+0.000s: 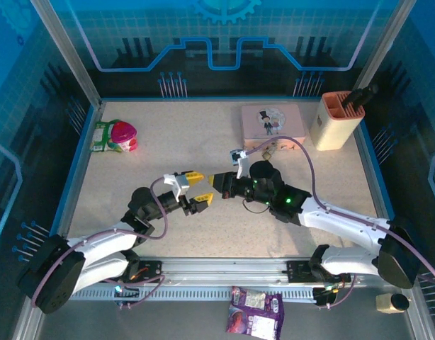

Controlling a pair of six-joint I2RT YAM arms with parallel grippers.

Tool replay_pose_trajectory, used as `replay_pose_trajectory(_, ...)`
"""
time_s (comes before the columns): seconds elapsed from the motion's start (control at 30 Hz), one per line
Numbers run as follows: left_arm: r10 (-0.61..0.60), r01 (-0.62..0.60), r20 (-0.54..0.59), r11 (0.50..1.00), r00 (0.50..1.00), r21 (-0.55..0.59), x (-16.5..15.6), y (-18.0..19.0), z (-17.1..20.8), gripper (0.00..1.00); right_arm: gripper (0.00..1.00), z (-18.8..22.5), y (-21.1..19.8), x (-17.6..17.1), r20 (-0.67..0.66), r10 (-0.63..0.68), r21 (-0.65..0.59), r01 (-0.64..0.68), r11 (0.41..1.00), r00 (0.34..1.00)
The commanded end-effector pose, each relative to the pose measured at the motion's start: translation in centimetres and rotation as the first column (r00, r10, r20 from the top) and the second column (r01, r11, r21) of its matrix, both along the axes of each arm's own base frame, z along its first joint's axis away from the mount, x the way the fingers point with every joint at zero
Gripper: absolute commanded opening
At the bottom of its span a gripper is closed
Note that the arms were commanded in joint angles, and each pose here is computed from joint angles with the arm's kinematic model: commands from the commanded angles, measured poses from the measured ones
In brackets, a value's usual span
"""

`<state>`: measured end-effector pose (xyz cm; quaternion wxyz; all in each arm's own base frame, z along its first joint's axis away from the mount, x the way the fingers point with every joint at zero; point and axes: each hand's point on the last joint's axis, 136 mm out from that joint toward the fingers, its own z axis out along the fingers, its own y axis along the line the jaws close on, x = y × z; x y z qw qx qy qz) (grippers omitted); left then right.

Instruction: Unlock the padlock with the key

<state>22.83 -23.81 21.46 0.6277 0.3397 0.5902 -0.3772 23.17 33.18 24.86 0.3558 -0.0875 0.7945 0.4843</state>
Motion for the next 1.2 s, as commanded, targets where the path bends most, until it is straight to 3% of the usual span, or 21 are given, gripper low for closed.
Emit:
replay_pose_trajectory(0.0, -0.042, 0.041, 0.144, 0.999, 0.989, 0.009, -0.39, -0.82, 2.26, 0.63, 0.0, 1.93, -0.03, -0.43, 0.012, 0.008, 0.037, -0.009, 0.999, 1.0)
replay_pose_trajectory(0.23, -0.016, 0.015, 0.133, 1.0, 0.991, 0.013, 0.13, -0.68, 1.9, 0.38, 0.0, 1.74, 0.62, -0.75, 0.009, 0.023, 0.04, -0.023, 0.999, 1.0)
replay_pose_trajectory(0.5, 0.011, -0.013, 0.12, 1.0, 0.993, 0.017, 0.31, -0.29, 1.55, 0.35, 0.0, 1.91, 0.63, -0.82, 0.018, 0.018, 0.047, -0.018, 0.999, 1.0)
replay_pose_trajectory(1.17, 0.015, -0.016, 0.107, 1.0, 0.994, 0.009, 0.27, -0.18, 1.53, 0.08, 0.0, 1.49, 0.5, -0.68, 0.013, 0.001, 0.04, -0.001, 0.999, 1.0)
